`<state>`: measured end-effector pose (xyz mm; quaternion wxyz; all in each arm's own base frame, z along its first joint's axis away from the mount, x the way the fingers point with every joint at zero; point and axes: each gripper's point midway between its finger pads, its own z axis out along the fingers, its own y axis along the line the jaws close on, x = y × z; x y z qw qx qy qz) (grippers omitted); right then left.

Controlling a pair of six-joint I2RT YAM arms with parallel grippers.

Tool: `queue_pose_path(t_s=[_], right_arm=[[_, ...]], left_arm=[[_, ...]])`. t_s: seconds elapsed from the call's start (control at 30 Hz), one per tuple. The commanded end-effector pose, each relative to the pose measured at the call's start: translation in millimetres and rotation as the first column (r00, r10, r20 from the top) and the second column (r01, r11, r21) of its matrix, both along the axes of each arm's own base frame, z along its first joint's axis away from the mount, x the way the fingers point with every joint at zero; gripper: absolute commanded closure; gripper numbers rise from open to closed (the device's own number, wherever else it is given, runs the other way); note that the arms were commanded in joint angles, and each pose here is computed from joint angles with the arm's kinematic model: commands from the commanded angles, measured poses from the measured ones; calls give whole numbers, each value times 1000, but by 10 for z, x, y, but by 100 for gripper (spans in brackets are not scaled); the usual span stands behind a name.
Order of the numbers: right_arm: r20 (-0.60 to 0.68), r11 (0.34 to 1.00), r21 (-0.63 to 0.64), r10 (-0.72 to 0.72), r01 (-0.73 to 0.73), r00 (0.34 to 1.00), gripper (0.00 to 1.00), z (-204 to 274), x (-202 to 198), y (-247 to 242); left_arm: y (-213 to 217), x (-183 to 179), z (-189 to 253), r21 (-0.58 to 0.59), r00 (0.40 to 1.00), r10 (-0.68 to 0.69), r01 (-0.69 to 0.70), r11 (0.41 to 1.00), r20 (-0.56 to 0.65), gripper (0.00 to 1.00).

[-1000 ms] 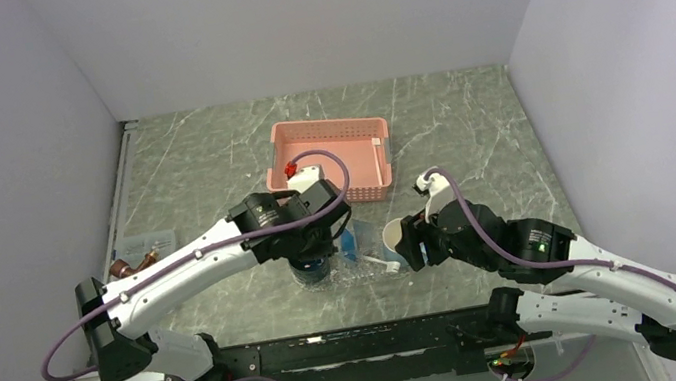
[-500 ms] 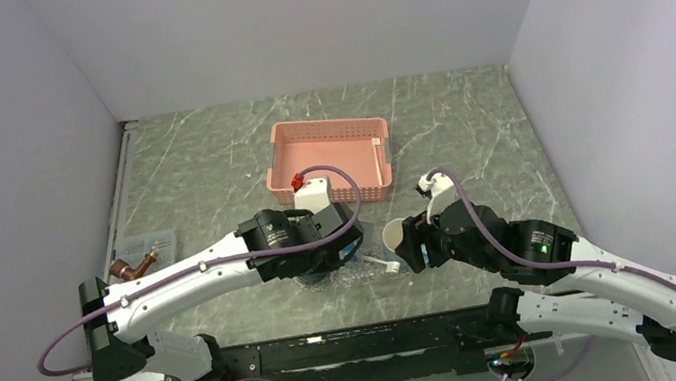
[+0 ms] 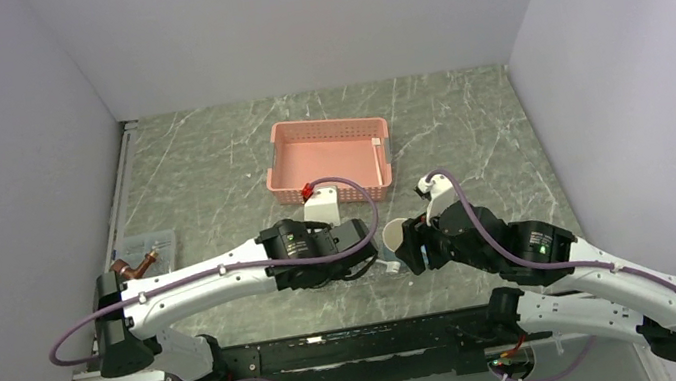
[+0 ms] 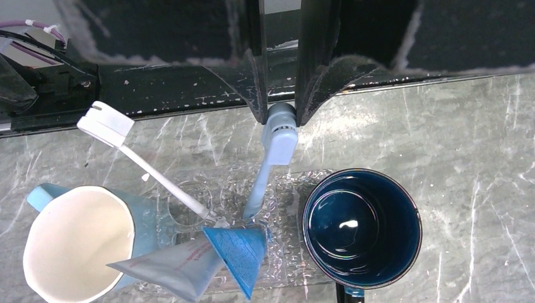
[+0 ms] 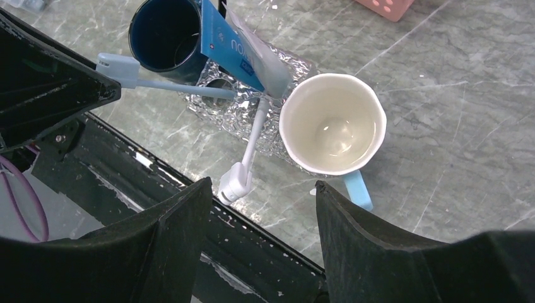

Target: Prepare toiletry sets of a toothbrush and toothpaste on the tray

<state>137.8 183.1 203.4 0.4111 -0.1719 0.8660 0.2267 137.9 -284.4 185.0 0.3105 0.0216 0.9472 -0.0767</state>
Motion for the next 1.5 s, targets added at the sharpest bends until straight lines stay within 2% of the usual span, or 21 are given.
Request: queue_pose_path(t_s=[0.0,0.6,0.8,0.87,1.0,1.27,1.47], right_arm=[[2,999,35,-7,7,1000,37,51,2,24],[-11,999,43,1,-1,1000,37,31,-7,68],[-15,999,45,-4,5,1000,37,15,-10,59],[-15,999,45,0,1,1000,37,22,-11,71],[-13,999,43,2,-1,1000,37,32,-2,85],[-11,999,44,3,-2,1000,37,48,5,96],[-11,999,51,1,-1,1000,37,71,3,97]], left_arm=[[60,50,-10,25,998,35,-36,999,47,100],[21,-20,-72,93,998,22,-27,995,63,99],[24,-29,-54,89,998,20,-25,996,64,89],[21,-27,-30,85,998,19,-25,996,68,81],[8,-32,-12,72,997,11,-16,997,70,72],[1,-36,57,33,997,0,-3,999,81,61],[2,-22,139,7,995,-5,4,1000,96,57]])
